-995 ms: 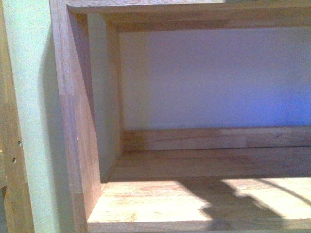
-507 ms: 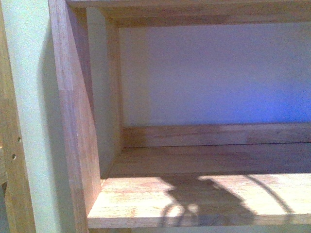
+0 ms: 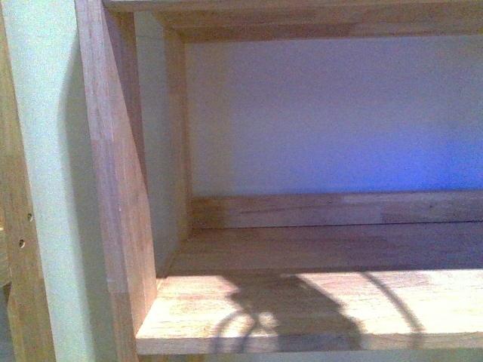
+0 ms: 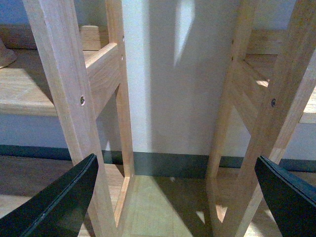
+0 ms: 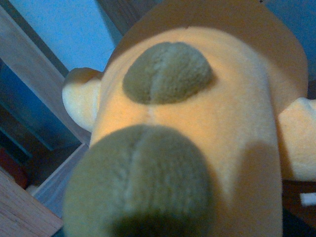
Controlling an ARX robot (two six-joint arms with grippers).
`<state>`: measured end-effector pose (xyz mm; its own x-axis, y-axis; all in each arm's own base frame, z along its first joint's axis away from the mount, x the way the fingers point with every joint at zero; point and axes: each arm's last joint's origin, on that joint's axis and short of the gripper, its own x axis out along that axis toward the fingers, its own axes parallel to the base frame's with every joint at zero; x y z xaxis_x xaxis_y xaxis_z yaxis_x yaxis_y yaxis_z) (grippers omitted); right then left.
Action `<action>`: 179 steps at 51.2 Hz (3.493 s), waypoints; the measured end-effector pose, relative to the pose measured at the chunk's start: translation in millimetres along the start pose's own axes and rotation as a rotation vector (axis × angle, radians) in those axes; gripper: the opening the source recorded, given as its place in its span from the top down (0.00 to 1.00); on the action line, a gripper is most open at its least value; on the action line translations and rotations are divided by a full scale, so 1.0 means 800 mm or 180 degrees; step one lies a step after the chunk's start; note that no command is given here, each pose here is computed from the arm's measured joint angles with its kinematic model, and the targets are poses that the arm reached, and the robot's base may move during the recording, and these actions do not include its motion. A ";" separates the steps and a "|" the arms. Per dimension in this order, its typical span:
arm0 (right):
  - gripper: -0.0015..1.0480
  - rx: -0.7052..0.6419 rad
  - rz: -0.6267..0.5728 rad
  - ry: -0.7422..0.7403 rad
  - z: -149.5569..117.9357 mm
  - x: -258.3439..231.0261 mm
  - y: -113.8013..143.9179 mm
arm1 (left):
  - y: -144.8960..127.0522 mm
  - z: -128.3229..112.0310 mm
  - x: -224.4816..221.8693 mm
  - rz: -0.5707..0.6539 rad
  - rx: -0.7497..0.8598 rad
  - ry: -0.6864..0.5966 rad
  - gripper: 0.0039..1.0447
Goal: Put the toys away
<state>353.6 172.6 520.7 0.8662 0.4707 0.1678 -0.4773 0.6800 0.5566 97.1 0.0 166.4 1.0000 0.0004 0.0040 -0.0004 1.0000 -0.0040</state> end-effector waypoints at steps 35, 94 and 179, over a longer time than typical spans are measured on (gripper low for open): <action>0.06 -0.0573 -0.0685 -0.0983 0.048 -0.061 0.017 | 0.000 0.000 0.000 0.0000 0.0000 0.0000 0.06; 0.06 -0.2153 -0.1563 -0.1138 -0.119 -0.423 -0.136 | 0.000 0.000 0.000 0.0000 0.0000 0.0000 0.06; 0.38 -0.1982 -0.1705 0.0051 -0.270 -0.450 -0.230 | 0.000 0.000 0.000 0.0000 0.0000 0.0000 0.06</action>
<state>97.9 -0.2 181.9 1.0000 -0.0015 -0.0067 0.0016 1.0000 0.0036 97.1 0.0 166.4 1.0000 0.0004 0.0040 -0.0004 1.0000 -0.0040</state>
